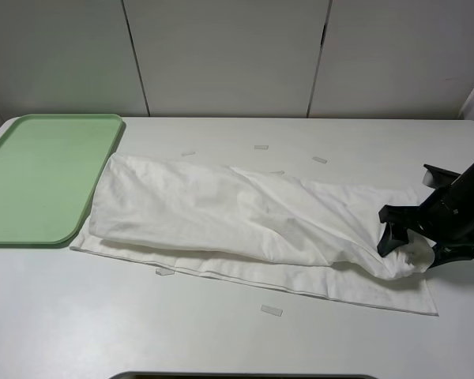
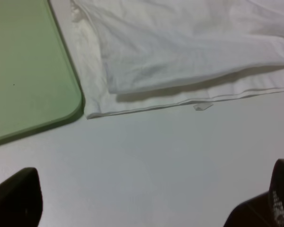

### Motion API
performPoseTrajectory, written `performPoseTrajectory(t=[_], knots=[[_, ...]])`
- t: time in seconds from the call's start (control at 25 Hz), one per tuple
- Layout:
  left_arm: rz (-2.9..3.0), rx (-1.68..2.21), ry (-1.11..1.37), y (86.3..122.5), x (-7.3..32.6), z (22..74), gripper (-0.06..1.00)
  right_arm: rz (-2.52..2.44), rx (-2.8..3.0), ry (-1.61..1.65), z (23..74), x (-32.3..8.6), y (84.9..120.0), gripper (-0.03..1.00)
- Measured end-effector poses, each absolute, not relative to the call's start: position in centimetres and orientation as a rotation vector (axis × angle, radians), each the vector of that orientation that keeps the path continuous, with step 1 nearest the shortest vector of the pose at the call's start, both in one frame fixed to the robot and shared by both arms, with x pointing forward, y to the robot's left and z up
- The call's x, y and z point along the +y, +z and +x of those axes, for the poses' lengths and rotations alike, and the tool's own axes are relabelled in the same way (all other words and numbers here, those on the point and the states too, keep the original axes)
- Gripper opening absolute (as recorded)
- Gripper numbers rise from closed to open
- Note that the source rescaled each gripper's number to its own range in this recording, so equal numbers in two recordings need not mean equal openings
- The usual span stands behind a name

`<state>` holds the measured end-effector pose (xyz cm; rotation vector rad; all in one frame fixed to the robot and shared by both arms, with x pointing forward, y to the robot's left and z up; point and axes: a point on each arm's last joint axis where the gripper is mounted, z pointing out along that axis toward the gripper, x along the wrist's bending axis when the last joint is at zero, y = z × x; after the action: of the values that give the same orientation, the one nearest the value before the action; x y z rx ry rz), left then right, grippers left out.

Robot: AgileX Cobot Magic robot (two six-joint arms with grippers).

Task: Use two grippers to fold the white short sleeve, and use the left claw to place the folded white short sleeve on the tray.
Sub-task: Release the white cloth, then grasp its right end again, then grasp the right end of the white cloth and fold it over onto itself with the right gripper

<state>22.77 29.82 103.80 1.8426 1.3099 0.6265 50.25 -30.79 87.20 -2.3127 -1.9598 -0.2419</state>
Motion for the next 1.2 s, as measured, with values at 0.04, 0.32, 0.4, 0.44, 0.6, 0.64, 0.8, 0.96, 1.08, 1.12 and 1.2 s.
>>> performPoseTrajectory(t=[0.04,0.32,0.4,0.44,0.6,0.64,0.8,0.96,1.08,1.12,1.2], knots=[[1.843,1.310,0.628,103.8,29.8,22.8,0.96,-2.314,-1.954,-0.242,50.3,-30.8,87.2,0.81],[1.844,1.311,0.627,103.8,29.8,22.8,0.96,-2.322,-1.918,-0.269,50.5,-29.7,86.7,0.27],[1.844,1.311,0.627,103.8,29.8,22.8,0.96,-2.317,-1.921,-0.271,50.5,-29.4,86.6,0.16],[1.844,1.311,0.627,103.8,29.8,22.8,0.96,-2.310,-1.933,-0.273,50.6,-29.2,86.6,0.15],[1.844,1.311,0.627,103.8,29.8,22.8,0.96,-2.310,-1.939,-0.276,50.6,-29.2,86.6,0.15],[1.844,1.311,0.627,103.8,29.8,22.8,0.96,-2.307,-1.943,-0.275,50.6,-29.2,86.6,0.15],[1.844,1.311,0.627,103.8,29.8,22.8,0.96,-2.278,-1.994,-0.263,50.6,-29.3,86.6,0.15],[1.844,1.311,0.628,103.8,29.8,22.8,0.96,-2.203,-2.212,-0.153,50.3,-30.0,87.6,0.15],[1.844,1.311,0.628,103.8,29.8,22.8,0.96,-2.243,-2.337,-0.033,50.3,-31.2,89.3,0.15],[1.844,1.311,0.628,103.8,29.8,22.8,0.96,-2.258,-2.383,0.028,50.3,-31.7,89.8,0.15],[1.844,1.312,0.629,103.8,29.8,22.8,0.96,-2.317,-2.447,0.166,50.2,-32.8,91.1,0.15]])
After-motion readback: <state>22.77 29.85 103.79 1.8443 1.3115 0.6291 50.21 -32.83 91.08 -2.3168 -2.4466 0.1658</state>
